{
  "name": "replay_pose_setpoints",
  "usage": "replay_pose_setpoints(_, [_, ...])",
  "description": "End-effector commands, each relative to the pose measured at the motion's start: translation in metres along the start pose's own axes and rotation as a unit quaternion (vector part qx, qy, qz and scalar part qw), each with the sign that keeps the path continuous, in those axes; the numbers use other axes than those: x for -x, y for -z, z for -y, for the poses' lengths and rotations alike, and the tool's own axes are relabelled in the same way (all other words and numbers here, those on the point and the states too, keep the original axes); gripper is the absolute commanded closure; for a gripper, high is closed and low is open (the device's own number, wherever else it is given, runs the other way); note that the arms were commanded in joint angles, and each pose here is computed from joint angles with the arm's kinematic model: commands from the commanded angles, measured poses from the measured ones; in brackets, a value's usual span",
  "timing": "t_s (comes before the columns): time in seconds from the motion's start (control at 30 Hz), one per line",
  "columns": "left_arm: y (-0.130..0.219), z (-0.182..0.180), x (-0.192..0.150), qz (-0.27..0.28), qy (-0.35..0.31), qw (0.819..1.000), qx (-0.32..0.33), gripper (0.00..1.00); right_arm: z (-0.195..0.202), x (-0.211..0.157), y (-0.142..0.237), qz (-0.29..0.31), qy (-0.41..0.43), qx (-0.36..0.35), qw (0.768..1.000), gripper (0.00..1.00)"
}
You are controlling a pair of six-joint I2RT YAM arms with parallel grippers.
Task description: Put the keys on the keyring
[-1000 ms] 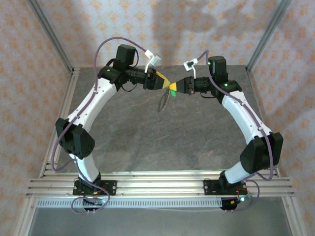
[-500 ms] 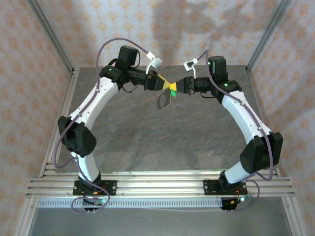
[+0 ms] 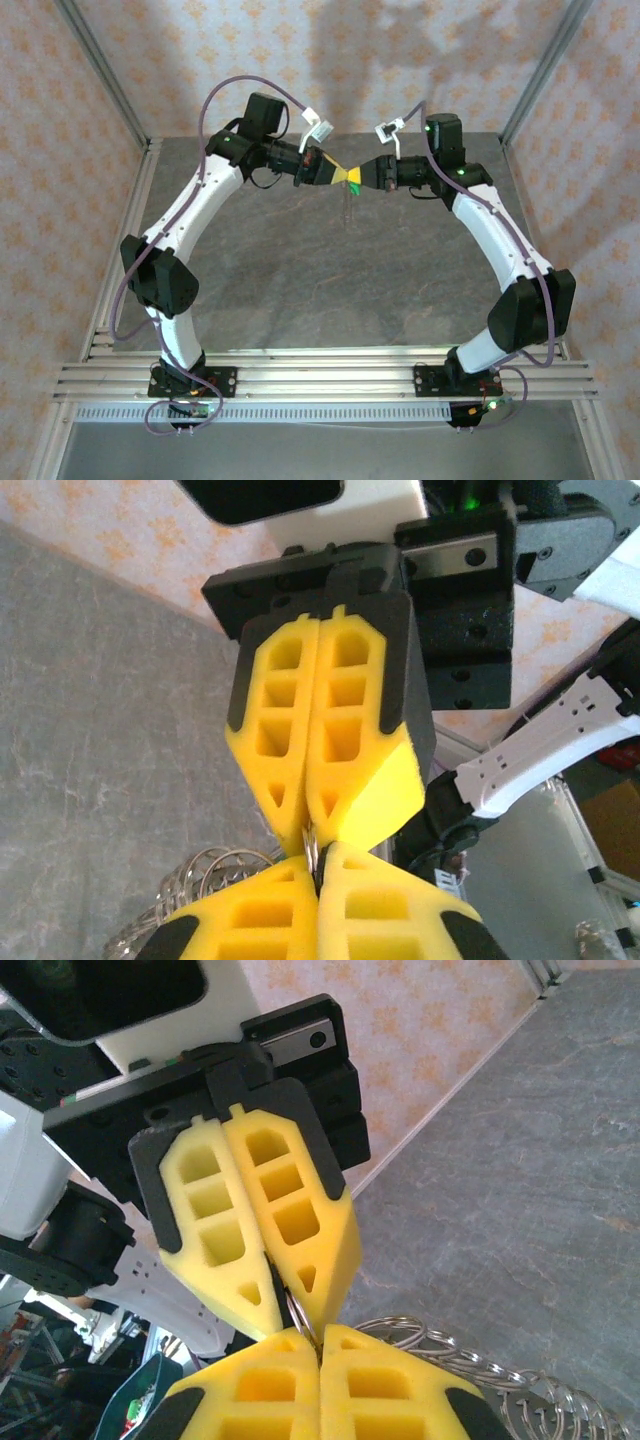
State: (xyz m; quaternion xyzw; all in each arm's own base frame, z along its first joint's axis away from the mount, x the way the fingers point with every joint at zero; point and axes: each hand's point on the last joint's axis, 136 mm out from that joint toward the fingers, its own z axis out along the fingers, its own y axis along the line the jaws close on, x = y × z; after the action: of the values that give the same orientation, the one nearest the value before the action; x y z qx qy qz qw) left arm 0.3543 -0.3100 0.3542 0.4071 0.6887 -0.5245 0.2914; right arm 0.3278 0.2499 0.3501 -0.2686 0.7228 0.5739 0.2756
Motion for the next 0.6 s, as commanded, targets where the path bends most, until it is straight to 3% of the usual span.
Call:
replay_pose_setpoints(0.0, [-0.023,0.024,0.000,-0.015,-0.006,0.999,-0.038,1.00,-0.006,0.014,0.001,0.019,0.040,-0.002,0.999,0.96])
replay_pose_setpoints(0.07, [-0.025,0.020,0.005,-0.004,-0.006,1.000,-0.019,1.00,-0.004,0.015,0.006,0.027,0.038,-0.007,0.999,0.80])
replay_pose_setpoints(0.17, [-0.022,0.009,0.017,0.029,-0.006,0.999,0.023,1.00,-0.001,0.016,0.017,0.047,0.034,-0.016,0.998,0.68])
replay_pose_setpoints(0.57, [-0.010,0.010,0.043,0.104,-0.012,0.993,0.058,1.00,0.001,0.010,0.029,0.079,0.032,-0.037,0.996,0.65])
